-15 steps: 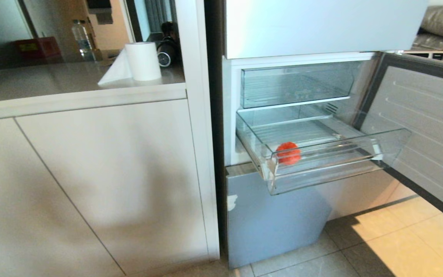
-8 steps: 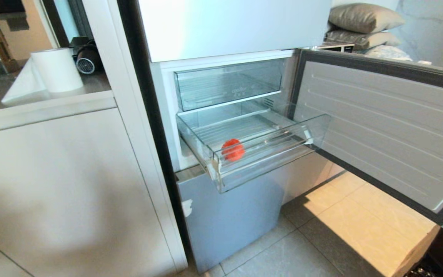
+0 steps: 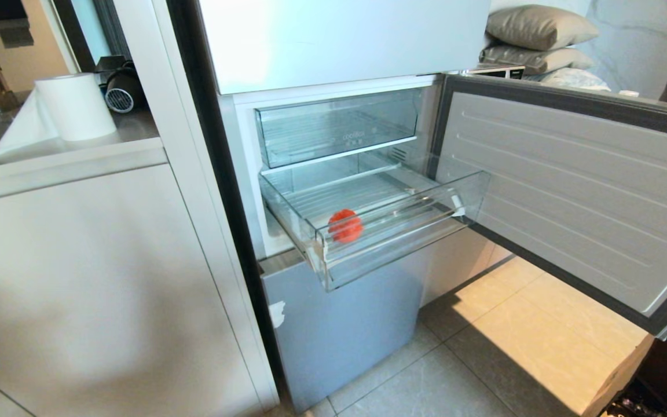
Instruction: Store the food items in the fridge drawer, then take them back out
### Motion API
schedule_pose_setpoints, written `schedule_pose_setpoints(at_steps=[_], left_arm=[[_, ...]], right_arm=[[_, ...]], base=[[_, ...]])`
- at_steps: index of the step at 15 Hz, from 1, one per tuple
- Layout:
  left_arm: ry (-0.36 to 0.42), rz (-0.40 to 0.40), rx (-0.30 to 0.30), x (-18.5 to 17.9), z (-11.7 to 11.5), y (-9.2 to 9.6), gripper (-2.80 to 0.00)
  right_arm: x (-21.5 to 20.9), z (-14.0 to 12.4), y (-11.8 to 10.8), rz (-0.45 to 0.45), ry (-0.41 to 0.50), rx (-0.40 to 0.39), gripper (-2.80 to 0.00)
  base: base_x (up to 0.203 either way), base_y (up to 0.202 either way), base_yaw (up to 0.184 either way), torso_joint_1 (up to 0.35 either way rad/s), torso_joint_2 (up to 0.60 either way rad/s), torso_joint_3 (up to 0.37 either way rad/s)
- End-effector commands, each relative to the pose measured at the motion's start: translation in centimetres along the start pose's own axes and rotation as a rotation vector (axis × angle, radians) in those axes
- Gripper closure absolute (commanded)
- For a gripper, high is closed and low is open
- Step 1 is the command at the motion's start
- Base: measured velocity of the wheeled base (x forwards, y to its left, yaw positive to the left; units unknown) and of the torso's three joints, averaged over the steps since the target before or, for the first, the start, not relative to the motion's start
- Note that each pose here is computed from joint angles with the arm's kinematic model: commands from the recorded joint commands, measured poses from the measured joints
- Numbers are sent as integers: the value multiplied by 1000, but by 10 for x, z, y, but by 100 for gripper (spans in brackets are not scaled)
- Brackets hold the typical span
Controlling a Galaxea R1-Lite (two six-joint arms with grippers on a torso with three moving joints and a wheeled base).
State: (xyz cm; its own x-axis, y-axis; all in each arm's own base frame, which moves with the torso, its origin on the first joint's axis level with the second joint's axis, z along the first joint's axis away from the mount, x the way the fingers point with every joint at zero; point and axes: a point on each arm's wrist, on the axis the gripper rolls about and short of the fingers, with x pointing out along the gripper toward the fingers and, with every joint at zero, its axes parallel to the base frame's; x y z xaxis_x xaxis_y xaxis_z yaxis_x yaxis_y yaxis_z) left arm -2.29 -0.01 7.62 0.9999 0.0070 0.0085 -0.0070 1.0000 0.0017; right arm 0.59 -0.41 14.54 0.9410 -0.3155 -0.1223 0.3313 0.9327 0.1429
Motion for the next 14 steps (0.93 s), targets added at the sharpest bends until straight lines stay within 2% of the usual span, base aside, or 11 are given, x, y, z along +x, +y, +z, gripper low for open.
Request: schedule_pose_setpoints(at_steps=[1, 4, 5, 8, 10, 14], left_arm=[[1, 1, 0, 0, 0, 0, 0], [1, 1, 0, 0, 0, 0, 0], [1, 1, 0, 0, 0, 0, 0], [1, 1, 0, 0, 0, 0, 0], [1, 1, 0, 0, 0, 0, 0], [1, 1, 0, 0, 0, 0, 0]], right_arm=[[38, 21, 3, -136, 131, 25, 0], [96, 44, -16, -296, 125, 78, 0], [115, 47, -26, -330, 123, 88, -280], [162, 47, -58, -406, 127, 110, -280], [182, 49, -77, -439, 59, 106, -280], [198, 69, -97, -492, -15, 80, -280]], base=[[0, 0, 0, 0, 0, 0], [0, 0, 0, 0, 0, 0], [0, 0, 0, 0, 0, 0], [0, 0, 0, 0, 0, 0], [0, 0, 0, 0, 0, 0], [0, 0, 0, 0, 0, 0]])
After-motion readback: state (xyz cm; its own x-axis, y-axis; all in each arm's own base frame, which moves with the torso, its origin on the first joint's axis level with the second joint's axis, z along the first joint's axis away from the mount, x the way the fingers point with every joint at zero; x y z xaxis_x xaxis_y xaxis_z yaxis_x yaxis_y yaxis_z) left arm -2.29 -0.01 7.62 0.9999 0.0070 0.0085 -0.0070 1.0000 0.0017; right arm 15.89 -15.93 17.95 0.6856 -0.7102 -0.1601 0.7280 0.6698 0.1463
